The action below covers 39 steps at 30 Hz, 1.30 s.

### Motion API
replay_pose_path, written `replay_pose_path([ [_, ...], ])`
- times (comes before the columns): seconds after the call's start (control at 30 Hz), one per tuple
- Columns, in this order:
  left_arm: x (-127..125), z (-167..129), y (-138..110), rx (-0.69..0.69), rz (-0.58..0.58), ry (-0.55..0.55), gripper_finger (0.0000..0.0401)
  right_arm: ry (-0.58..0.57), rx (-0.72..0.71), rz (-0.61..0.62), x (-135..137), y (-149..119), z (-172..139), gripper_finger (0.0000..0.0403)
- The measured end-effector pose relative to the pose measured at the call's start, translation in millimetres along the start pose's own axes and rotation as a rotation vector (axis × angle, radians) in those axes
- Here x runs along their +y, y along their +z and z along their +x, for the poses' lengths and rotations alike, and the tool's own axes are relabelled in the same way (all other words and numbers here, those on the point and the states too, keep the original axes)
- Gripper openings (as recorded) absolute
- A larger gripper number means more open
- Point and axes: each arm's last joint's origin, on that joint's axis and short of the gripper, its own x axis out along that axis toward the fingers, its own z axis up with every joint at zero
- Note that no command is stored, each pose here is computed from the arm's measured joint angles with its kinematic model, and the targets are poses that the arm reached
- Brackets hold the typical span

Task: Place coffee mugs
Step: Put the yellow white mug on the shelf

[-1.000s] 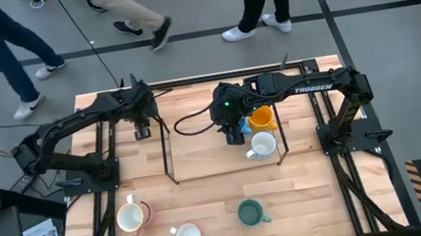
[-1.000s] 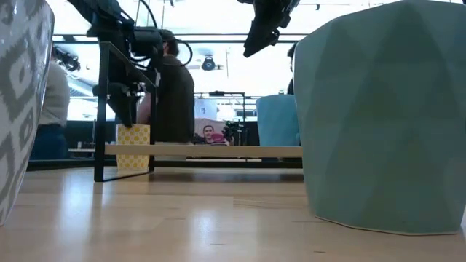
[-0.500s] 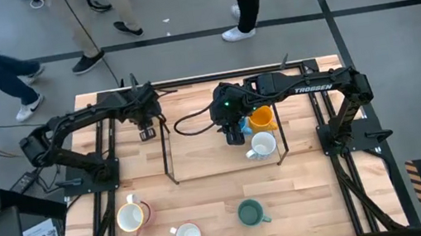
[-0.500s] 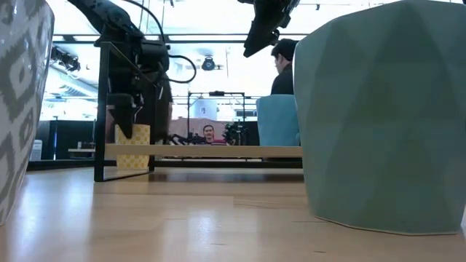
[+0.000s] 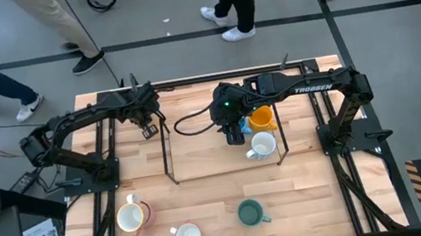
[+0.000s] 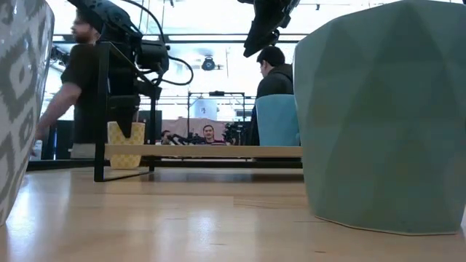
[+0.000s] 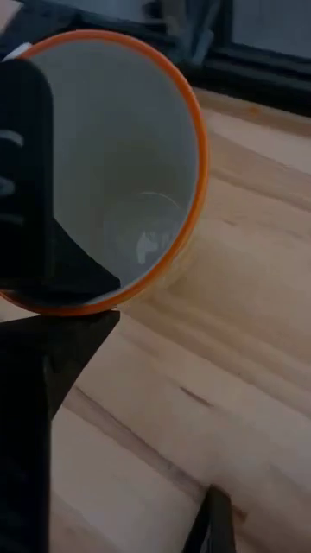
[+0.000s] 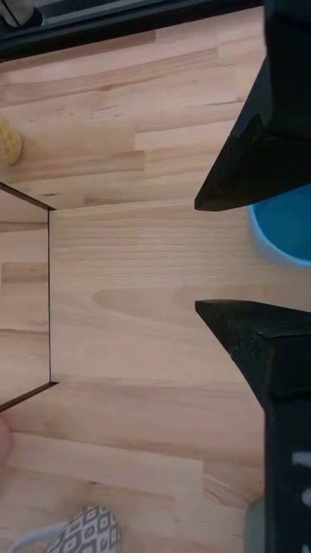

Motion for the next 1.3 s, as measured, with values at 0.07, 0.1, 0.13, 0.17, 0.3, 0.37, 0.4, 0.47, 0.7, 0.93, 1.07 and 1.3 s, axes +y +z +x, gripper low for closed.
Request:
replay_pose_path([
  [0.07,2.1,-5.2,0.7,0.021,-0.013,0.016,0.0028,0.0,0.0,0.0,0.0,0.0,0.0,0.0185],
  [0.1,3.6,-9.1,2.2,0.025,-0.021,0.024,0.0028,0.0,0.0,0.0,0.0,0.0,0.0,0.0185],
  [0.13,5.6,-14.0,4.5,0.026,-0.031,0.031,0.0028,0.0,0.0,0.0,0.0,0.0,0.0,0.0185],
  [0.17,7.8,-19.9,7.1,0.025,-0.037,0.037,0.0028,0.0,0.0,0.0,0.0,0.0,0.0,0.0185],
  [0.3,18.1,-48.8,20.3,-0.012,-0.086,0.048,0.0028,0.002,0.0,0.0,0.1,-0.1,0.0,0.0185],
  [0.37,23.7,-65.9,27.5,-0.049,-0.113,0.053,0.0028,0.01,0.007,0.0,0.4,-0.7,0.0,0.0185],
  [0.4,26.3,-74.5,30.6,-0.067,-0.134,0.055,0.0028,0.013,0.013,-0.001,1.1,-1.2,0.0,0.0185],
  [0.47,30.8,-93.4,35.5,-0.098,-0.172,0.055,0.0028,0.011,0.026,-0.005,2.8,-2.4,0.1,0.0185],
  [0.7,33.6,-160.5,45.5,-0.234,-0.346,0.018,0.0028,0.027,0.103,-0.04,13.4,-9.7,-2.2,0.0185],
  [0.93,7.0,-213.2,50.5,-0.39,-0.399,-0.199,0.0028,-0.056,0.096,-0.083,23.1,-15.4,-31.7,0.0185],
  [1.07,-20.2,-229.0,51.0,-0.437,-0.407,-0.296,0.0028,-0.059,0.043,-0.084,28.2,-17.3,-53.7,0.0185],
  [1.3,-80.5,-234.3,60.4,-0.416,-0.372,-0.463,0.0028,-0.049,0.004,-0.085,34.2,-20.4,-71.9,0.0185],
])
